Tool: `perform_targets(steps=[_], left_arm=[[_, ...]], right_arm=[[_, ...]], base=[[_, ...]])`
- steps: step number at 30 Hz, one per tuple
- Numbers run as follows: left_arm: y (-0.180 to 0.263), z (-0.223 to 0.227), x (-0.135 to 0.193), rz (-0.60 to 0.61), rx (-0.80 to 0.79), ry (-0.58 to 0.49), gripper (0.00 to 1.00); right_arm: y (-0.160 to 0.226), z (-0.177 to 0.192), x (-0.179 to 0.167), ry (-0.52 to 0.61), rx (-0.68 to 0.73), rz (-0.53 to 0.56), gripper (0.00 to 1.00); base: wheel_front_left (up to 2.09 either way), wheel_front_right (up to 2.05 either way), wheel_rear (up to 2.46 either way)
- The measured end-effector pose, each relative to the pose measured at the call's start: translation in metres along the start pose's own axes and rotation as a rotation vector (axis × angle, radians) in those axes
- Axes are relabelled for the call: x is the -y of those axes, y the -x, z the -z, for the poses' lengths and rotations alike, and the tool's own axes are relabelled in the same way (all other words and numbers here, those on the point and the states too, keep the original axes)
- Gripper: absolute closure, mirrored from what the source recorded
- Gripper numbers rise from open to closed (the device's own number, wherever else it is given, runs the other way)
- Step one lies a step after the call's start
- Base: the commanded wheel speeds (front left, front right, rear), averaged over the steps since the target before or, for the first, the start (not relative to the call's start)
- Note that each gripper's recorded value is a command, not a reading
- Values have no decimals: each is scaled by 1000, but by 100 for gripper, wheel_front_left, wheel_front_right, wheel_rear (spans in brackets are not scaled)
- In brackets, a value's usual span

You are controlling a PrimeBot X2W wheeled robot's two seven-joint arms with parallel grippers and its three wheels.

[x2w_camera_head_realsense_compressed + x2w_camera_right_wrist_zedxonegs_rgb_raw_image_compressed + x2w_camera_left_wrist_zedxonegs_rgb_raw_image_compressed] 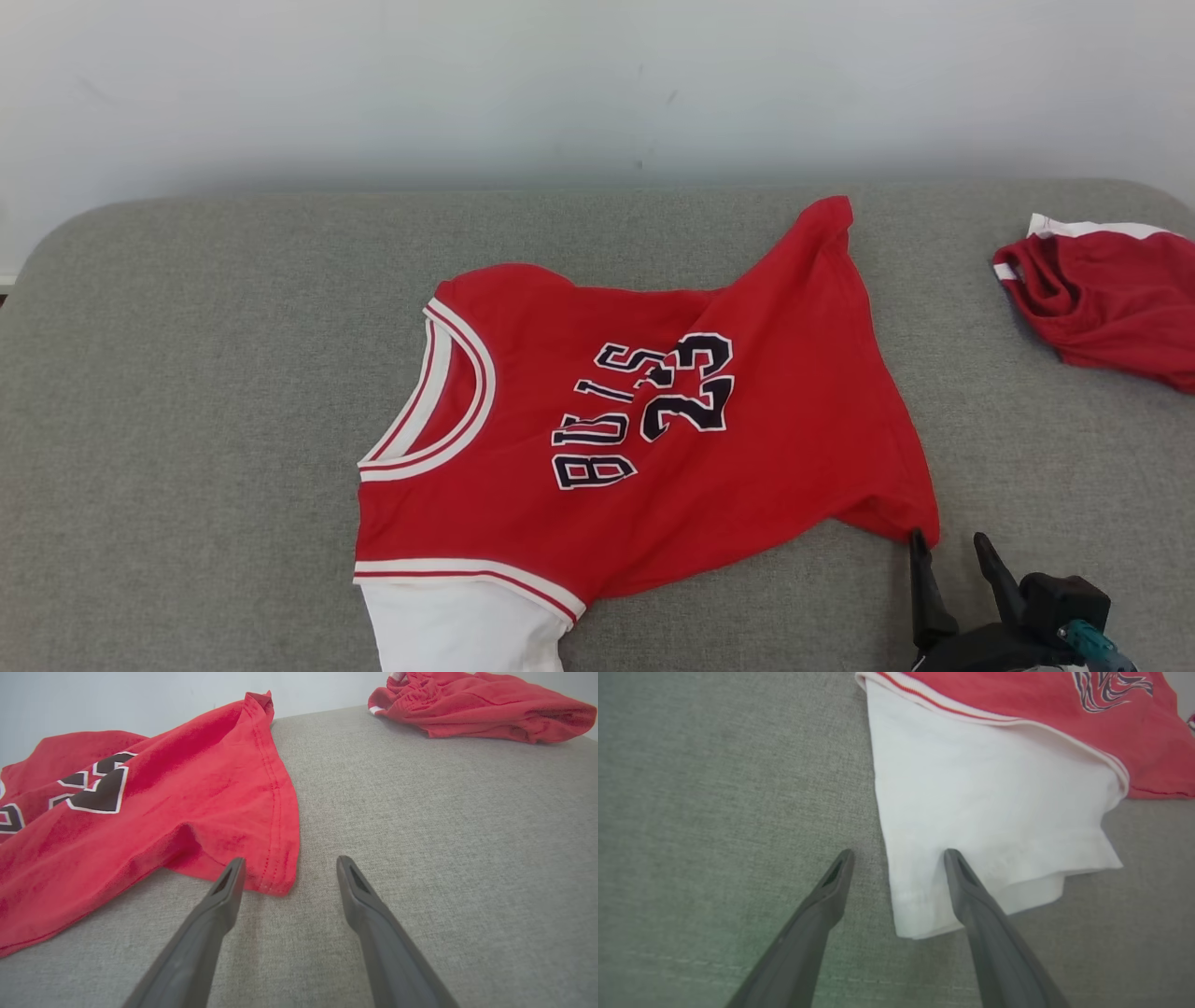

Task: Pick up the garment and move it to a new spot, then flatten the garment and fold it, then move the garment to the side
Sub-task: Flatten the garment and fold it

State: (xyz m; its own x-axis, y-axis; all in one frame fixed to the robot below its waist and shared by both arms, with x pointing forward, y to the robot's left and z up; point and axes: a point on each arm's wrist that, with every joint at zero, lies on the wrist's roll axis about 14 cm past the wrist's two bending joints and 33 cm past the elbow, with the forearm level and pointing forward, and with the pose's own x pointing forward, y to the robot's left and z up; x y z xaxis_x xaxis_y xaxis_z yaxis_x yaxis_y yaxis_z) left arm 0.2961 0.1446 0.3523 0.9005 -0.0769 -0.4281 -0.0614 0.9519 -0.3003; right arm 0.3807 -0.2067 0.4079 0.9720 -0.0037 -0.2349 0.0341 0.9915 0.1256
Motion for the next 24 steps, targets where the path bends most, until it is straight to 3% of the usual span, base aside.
perform_targets(steps=[5,6,7,8,9,17,24], left_arm=[[-5,6,2,13,-26,28,0],[-6,7,2,14,-32,29,0],[-7,9,3,17,-36,40,51],[-8,9,2,18,-38,45,78],[-8,9,1,16,-40,44,100],[-5,-6,6,27,15,79,100],[2,-59,0,18,200,84,100]], right_arm=[[-9,13,-4,-2,-55,-7,0],[-10,16,-4,-7,-65,-6,18],[-12,18,-5,-13,-75,-8,95],[-12,20,-6,-11,-83,-12,100],[-12,20,-7,-13,-85,-15,100],[-7,0,-6,-13,-10,-23,100],[11,-21,2,28,68,-45,100]], base=[[0,0,0],[0,0,0],[0,0,0],[0,0,0],[0,0,0],[0,0,0],[0,0,0]])
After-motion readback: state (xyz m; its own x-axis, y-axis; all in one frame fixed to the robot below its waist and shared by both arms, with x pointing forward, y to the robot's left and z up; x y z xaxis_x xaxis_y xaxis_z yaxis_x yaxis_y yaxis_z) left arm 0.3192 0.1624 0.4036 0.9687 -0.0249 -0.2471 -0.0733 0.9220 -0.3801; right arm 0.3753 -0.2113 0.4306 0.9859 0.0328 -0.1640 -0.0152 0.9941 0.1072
